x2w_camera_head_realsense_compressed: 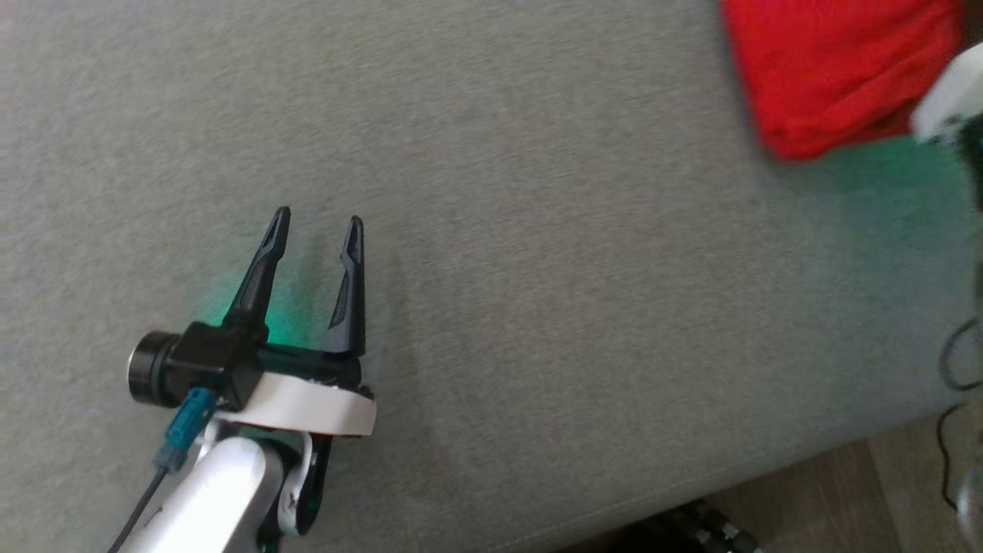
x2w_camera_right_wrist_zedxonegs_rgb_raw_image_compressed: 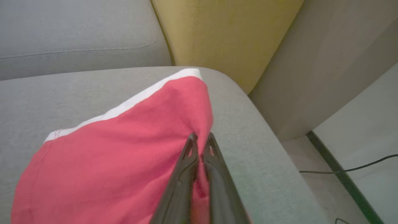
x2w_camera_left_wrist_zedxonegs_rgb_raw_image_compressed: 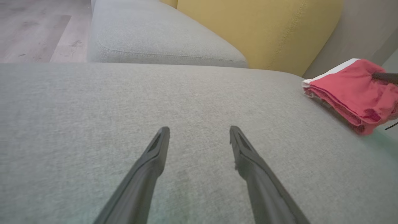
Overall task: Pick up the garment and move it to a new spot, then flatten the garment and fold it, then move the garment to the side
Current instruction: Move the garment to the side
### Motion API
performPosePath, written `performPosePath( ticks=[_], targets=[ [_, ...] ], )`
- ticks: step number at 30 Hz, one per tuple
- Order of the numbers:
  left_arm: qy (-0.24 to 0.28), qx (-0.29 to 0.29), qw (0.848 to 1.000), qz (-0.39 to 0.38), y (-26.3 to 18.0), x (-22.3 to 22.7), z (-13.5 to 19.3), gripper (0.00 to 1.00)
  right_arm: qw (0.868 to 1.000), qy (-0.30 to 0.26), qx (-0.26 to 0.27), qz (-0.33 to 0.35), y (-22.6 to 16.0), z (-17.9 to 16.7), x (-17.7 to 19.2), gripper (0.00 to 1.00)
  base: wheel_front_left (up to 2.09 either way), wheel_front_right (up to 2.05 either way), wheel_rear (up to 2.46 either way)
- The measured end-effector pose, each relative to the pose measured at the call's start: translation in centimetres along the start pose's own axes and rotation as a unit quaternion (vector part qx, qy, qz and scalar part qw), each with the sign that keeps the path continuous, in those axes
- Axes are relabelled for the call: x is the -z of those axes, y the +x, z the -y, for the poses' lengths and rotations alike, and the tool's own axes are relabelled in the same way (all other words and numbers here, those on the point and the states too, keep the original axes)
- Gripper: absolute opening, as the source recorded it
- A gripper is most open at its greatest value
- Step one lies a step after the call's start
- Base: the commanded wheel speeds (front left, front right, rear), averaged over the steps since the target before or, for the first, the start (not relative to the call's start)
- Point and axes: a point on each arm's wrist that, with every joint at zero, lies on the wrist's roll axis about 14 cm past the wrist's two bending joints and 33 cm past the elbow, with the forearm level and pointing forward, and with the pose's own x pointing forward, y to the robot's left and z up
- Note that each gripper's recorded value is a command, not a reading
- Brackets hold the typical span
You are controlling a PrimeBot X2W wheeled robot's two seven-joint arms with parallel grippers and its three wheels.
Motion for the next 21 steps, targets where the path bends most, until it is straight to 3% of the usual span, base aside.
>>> performPosePath(
  ticks=[8,9,10,21],
  targets=[
    [-0.003,-0.039,0.999,-0.004,-1.1,0.5,-2.5,1.0,0.999,-0.023,0.048,0.0,2.4,3.0,-0.6,0.02,0.0,0.0,0.0],
    [-0.003,-0.042,0.999,-0.005,-1.2,0.6,-2.8,1.0,0.998,-0.027,0.048,0.004,2.6,2.8,-0.7,0.6,0.0,0.0,0.0],
    [-0.003,-0.044,0.999,-0.006,-1.3,0.7,-2.9,1.0,0.998,-0.03,0.048,0.013,2.8,2.7,-0.8,1.0,0.0,0.0,0.0],
    [0.005,-0.047,0.999,0.009,-1.2,-0.4,-3.0,1.0,0.996,-0.035,0.018,0.081,3.1,-0.6,-3.0,1.0,0.0,0.0,0.0]
  ],
)
